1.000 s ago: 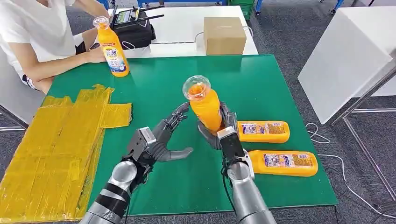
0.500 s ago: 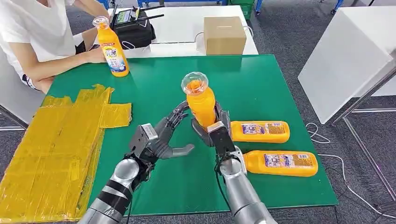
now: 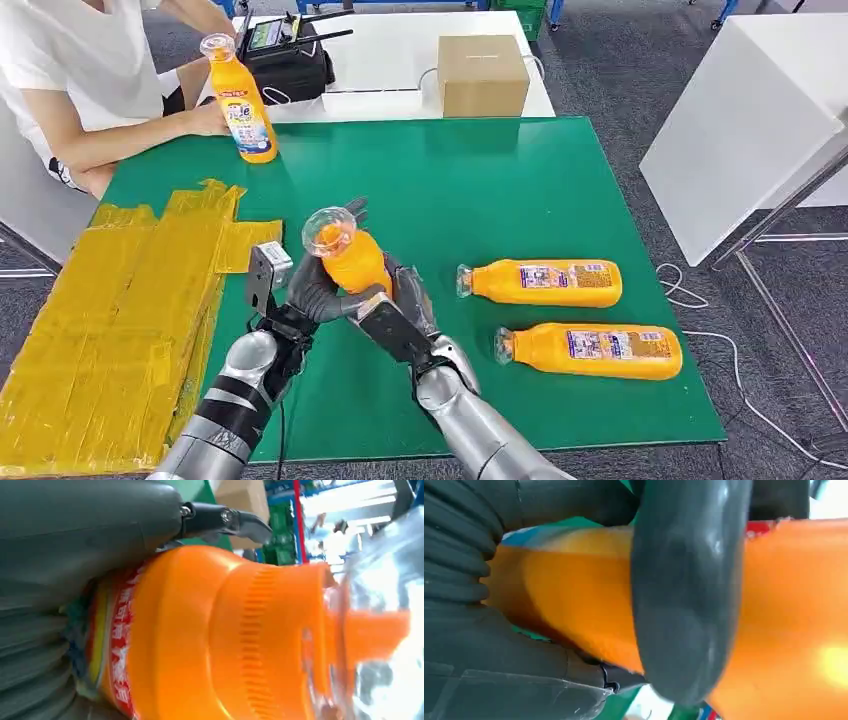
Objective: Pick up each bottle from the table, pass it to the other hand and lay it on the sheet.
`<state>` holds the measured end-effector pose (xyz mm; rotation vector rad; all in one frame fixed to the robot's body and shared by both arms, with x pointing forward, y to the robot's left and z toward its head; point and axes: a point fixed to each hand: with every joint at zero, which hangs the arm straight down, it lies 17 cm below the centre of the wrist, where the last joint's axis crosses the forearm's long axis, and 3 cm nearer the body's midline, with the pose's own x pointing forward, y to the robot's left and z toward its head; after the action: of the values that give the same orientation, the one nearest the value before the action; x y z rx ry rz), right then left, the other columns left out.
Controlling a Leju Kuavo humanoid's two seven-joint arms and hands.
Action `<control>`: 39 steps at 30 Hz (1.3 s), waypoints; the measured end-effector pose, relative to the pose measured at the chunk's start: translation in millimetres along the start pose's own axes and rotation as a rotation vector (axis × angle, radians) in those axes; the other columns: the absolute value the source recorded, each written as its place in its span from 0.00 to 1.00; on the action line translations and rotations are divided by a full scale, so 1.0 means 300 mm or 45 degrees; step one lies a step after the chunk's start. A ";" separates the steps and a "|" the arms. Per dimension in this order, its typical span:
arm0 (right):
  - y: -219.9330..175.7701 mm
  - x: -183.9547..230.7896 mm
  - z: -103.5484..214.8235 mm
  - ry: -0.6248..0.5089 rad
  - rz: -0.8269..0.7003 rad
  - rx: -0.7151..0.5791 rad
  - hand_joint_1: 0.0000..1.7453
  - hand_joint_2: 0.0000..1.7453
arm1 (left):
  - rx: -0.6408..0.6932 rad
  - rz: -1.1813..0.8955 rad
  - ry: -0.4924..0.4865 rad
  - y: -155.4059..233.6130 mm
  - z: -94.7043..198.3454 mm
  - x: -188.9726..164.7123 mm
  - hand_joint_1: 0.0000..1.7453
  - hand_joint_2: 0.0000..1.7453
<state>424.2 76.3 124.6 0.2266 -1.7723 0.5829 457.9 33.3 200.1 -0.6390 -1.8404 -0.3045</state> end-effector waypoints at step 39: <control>0.119 -0.021 0.010 0.028 0.117 0.139 1.00 1.00 | 0.278 0.150 -0.016 0.208 0.078 -0.015 1.00 1.00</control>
<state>407.4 104.4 108.7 0.2142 -1.7383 0.7465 475.6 94.8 181.5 -0.5947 -1.8092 -0.0206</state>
